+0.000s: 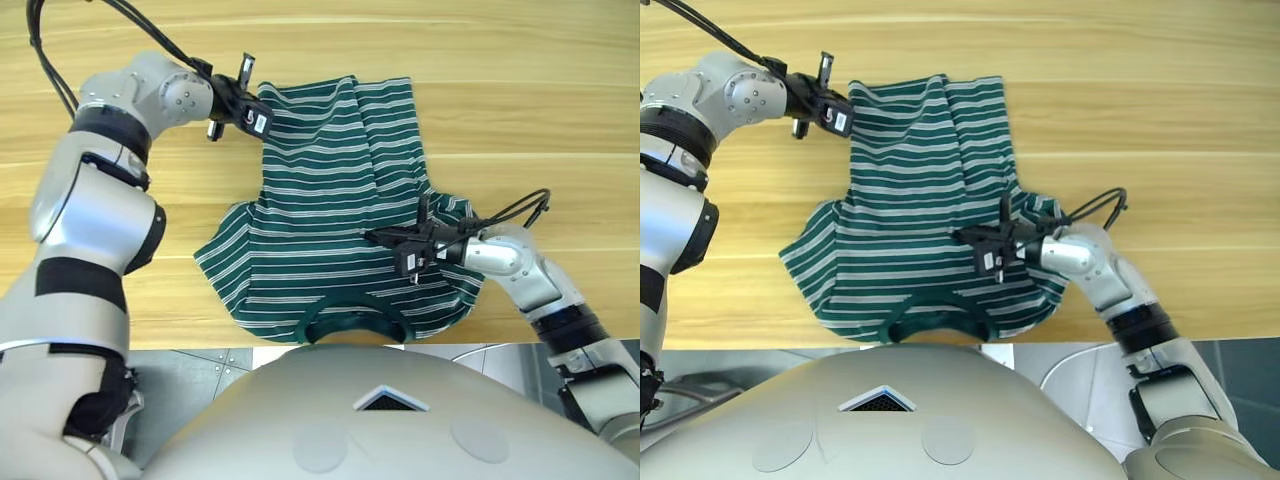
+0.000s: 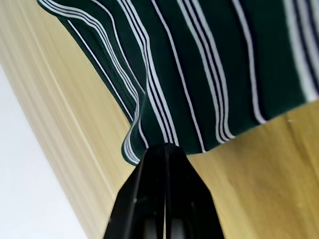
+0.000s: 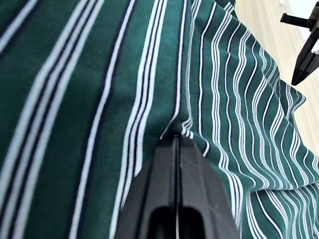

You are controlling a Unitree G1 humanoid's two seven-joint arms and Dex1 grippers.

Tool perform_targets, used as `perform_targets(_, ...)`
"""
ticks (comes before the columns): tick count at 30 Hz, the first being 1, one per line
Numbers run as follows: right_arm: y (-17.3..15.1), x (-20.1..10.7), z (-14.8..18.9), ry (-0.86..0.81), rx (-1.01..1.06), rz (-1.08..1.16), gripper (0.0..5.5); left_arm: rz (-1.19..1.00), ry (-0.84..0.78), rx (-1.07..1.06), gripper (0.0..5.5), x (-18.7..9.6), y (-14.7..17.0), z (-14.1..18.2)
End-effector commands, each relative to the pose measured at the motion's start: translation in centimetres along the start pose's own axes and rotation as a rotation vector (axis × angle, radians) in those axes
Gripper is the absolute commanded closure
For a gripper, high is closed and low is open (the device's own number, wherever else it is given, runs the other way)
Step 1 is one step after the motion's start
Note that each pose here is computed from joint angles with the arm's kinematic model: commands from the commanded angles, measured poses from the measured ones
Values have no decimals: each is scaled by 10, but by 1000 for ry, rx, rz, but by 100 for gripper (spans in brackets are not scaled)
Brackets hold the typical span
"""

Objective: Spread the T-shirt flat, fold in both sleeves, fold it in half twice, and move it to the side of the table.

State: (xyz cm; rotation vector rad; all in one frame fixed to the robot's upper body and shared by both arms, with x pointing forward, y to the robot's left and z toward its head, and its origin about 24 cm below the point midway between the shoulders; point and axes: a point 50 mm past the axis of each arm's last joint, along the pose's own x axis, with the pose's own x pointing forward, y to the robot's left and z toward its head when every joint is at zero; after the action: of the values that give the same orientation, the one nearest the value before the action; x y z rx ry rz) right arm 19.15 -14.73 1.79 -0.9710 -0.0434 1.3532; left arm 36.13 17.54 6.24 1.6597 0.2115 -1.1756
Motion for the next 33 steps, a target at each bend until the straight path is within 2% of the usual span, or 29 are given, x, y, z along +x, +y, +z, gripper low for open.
perform_targets(1, 5, 3, -4, 23, 12, 28, 548, 21, 11, 40, 550, 3, 7, 4)
perform_targets(12, 8, 6, -4, 18, 26, 22, 548, 59, 84, 47, 550, -13, 18, -13)
perform_targets(26, 12, 8, -3, 14, 40, 28, 548, 33, 28, 79, 550, 6, 11, 7)
perform_targets(33, 12, 6, -4, 19, 40, 29, 548, -52, 53, 86, 550, 22, -13, 13)
